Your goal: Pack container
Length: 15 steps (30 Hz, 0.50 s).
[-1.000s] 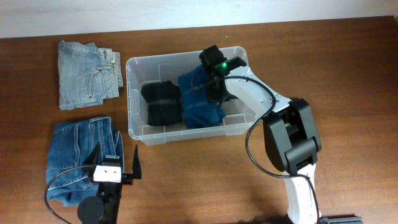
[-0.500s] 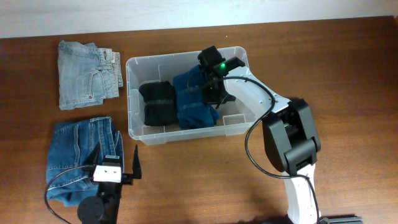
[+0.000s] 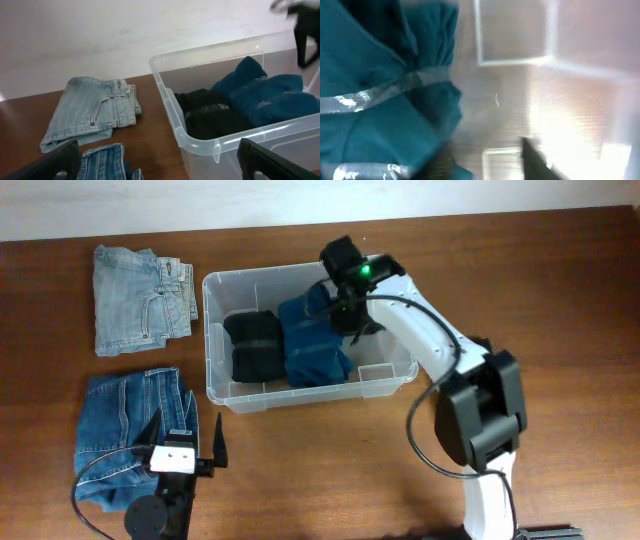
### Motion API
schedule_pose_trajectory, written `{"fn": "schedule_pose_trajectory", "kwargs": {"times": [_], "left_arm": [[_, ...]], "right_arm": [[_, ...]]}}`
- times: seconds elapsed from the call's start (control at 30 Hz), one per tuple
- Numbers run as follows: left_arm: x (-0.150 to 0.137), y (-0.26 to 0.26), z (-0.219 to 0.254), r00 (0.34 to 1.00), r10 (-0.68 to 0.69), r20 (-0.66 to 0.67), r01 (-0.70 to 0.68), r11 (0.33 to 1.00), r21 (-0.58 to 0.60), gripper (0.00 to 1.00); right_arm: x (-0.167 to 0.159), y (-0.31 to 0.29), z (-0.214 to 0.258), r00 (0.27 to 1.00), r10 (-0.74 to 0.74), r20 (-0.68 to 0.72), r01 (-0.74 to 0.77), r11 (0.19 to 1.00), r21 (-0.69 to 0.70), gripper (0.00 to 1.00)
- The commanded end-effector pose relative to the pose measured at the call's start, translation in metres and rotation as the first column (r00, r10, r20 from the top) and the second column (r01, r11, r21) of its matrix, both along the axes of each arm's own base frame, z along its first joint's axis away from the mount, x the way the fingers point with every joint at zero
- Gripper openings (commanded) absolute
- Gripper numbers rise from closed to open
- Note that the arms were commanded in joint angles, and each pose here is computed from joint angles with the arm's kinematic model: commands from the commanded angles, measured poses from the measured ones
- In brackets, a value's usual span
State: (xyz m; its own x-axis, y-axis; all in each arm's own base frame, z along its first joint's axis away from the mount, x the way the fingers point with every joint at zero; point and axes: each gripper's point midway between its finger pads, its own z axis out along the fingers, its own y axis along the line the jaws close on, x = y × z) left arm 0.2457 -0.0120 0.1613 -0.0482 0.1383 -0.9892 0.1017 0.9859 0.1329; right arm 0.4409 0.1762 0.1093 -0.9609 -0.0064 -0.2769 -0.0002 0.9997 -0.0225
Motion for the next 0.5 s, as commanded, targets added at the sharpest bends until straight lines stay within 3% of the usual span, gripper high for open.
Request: {"fn": "schedule_pose_trajectory", "kwargs": {"times": [0.0,0.17,0.47], "left_arm": [[0.000,0.001,-0.001,1.000,0.004,0.003,-0.005,1.000,0.020,0.99],[0.000,0.001,-0.001,1.000,0.004,0.003,-0.005,1.000,0.020,0.99],[0.000,0.001,-0.001,1.000,0.004,0.003,-0.005,1.000,0.020,0.99]], "right_arm": [[0.022,-0.032,0.098,0.972,0.048,0.230,-0.025,0.994,-0.104,0.86],[0.025,-0.061,0.125,0.961,0.162,0.225,-0.127,0.979,-0.161,0.88],[0.014,-0.086,0.061,0.988,0.151,0.028,-0.150,0.988,-0.035,0.76]]}}
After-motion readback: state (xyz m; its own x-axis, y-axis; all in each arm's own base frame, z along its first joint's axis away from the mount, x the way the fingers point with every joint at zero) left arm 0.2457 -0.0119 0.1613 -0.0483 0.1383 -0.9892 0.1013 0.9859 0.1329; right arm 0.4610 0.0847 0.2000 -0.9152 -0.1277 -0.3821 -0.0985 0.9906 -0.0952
